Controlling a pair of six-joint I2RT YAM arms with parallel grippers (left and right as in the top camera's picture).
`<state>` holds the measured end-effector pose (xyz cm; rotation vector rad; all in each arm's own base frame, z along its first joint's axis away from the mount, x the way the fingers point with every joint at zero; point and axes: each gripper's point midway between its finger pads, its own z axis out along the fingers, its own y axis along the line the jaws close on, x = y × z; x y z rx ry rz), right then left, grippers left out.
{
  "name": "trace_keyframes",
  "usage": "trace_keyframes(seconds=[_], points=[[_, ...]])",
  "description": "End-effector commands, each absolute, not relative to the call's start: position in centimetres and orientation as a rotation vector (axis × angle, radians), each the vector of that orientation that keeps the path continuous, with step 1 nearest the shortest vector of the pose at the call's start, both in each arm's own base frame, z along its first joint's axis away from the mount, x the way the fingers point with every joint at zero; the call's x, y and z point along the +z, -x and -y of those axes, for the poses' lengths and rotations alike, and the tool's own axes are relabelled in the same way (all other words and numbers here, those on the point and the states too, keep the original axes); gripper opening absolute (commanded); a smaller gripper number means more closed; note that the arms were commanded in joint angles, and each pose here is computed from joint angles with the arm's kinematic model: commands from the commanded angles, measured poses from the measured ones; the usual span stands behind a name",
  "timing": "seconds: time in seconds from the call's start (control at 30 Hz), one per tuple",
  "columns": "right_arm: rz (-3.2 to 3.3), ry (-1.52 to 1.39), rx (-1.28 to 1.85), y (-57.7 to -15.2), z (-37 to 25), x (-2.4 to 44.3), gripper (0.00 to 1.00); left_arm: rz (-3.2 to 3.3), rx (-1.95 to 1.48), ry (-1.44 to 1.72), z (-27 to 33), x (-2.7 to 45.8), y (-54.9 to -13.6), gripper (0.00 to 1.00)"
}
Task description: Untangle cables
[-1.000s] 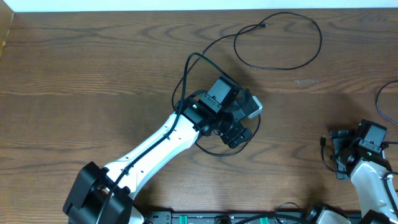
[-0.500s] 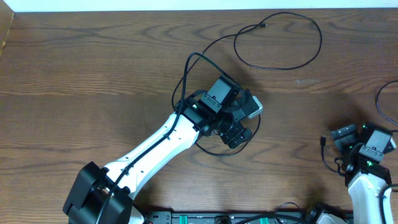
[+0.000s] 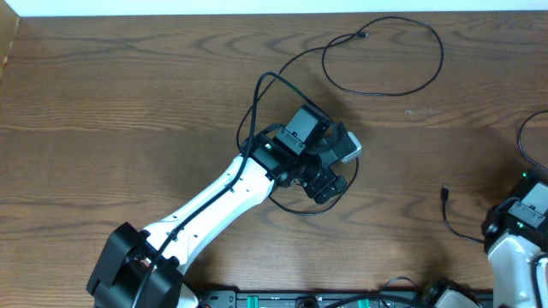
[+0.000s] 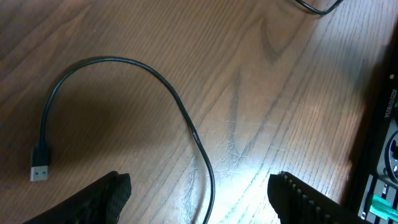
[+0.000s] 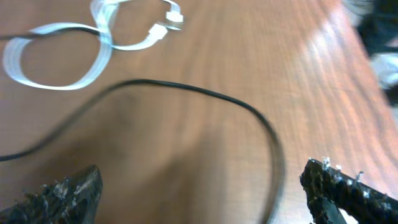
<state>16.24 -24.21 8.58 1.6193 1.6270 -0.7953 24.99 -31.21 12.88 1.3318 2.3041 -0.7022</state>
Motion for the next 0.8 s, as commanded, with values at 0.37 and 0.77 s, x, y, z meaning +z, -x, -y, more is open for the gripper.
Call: trace_keyframes(seconds=[0.37,0.77], points=[[-1.558,-1.984,-0.693,-11.3,27.0,2.2,0.82,-2.309,-0.697,-1.313,31.1,13.1,-25.3,0.76],[-1.655,-2.019,-0.612,-12.4,26.6,-1.8,0.68,-2.308,-0.703,-1.314,31.2,13.1,-25.2,0.76]])
